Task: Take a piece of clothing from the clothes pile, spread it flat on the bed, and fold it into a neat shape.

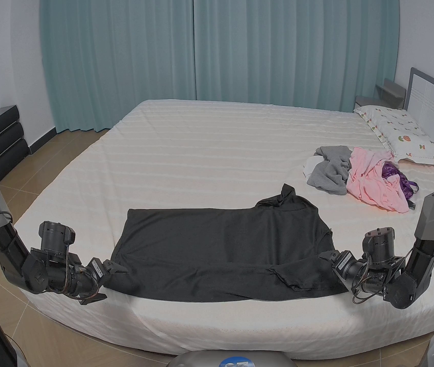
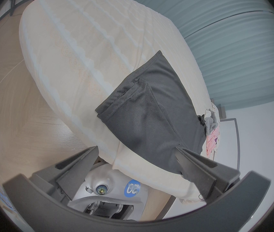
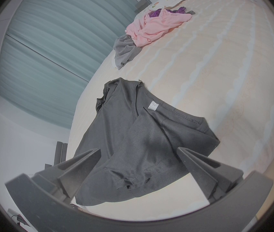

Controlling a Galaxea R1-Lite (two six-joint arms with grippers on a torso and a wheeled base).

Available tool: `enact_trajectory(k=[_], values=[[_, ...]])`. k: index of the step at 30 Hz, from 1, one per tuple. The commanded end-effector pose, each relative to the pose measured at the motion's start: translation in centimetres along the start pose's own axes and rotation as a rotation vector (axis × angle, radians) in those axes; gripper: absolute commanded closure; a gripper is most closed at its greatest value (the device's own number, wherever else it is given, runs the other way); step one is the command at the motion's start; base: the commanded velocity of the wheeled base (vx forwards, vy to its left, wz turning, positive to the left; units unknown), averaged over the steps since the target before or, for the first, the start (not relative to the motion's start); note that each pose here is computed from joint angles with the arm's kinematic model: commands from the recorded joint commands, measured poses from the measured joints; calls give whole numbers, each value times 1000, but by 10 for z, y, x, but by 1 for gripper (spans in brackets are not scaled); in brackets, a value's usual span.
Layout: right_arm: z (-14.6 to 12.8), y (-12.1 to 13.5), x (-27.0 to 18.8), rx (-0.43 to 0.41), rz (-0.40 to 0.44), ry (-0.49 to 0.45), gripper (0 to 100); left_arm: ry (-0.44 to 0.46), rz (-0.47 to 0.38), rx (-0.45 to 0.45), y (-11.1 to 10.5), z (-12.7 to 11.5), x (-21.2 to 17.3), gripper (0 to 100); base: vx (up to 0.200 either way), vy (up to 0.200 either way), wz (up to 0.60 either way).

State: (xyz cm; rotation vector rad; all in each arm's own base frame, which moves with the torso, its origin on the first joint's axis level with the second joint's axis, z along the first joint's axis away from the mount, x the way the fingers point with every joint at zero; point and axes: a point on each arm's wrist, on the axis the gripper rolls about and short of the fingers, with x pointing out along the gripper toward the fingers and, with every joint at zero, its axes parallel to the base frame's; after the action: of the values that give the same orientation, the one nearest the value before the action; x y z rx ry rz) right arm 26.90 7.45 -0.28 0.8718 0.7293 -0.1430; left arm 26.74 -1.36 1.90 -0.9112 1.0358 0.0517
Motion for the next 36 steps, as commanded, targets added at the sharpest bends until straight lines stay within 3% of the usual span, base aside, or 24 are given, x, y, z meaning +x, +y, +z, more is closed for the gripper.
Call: enact_trajectory(k=[1,28,36], values=[[3,0,0,6,5,-8,0,-11,-7,-14,-2,2,-1,0,0,0,0],[6,-1,0,18,20,3,0,-31,-24,-35,-4,7,-1,0,0,0,0],[6,-1,1,17,20,5,0,-36,-31,-31,-3,6,-1,0,150,0,0]])
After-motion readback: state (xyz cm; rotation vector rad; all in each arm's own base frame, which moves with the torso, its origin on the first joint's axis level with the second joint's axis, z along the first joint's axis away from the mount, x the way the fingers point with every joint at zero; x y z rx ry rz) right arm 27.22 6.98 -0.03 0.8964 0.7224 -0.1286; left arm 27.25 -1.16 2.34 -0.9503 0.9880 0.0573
